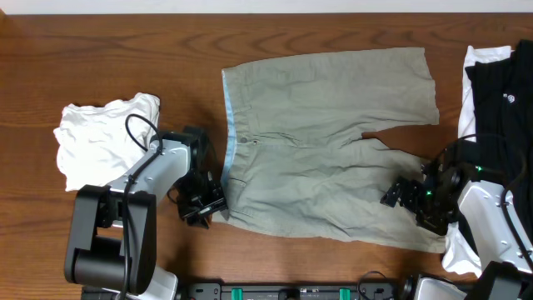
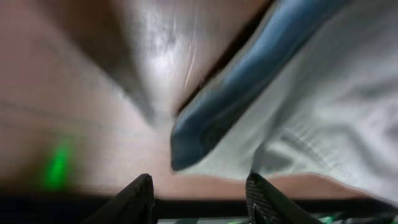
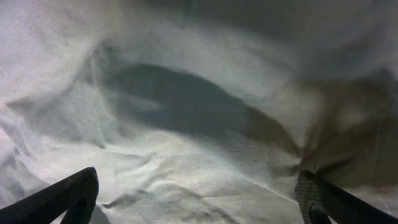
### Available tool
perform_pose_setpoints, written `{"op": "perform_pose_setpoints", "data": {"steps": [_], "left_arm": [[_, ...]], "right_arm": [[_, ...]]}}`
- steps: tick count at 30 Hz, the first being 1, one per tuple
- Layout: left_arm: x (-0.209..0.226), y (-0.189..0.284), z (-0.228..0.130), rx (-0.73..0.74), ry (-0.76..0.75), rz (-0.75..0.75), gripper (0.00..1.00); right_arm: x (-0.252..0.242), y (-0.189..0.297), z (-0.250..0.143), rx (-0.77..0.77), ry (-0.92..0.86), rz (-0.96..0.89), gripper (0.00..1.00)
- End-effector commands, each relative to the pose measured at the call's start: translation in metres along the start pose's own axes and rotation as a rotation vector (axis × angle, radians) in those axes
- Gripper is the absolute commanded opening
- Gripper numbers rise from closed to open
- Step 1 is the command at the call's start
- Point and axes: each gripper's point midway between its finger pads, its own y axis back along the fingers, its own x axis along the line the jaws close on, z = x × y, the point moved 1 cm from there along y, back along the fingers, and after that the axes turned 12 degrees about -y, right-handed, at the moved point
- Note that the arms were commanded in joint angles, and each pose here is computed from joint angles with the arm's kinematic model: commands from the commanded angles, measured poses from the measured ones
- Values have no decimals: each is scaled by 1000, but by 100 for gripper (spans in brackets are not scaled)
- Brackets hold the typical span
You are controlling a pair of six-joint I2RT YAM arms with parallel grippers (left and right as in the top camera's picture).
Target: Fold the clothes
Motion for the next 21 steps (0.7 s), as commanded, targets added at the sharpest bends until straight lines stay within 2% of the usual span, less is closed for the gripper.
{"op": "perform_pose_setpoints", "data": {"steps": [1,10,17,21], "left_arm": [[1,-5,5,-32,99,-10,51],[-2,-39,10,-73,177,-122,51],[-2,-38,12,-81,168,-123,50],[1,-40,0,-35,178,-104,50]], "right_arm": [[1,0,0,0,18,8,99],[1,0,0,0,32,8,99],[1,0,0,1,32,8,99],[1,0,0,0,34,8,99]]}}
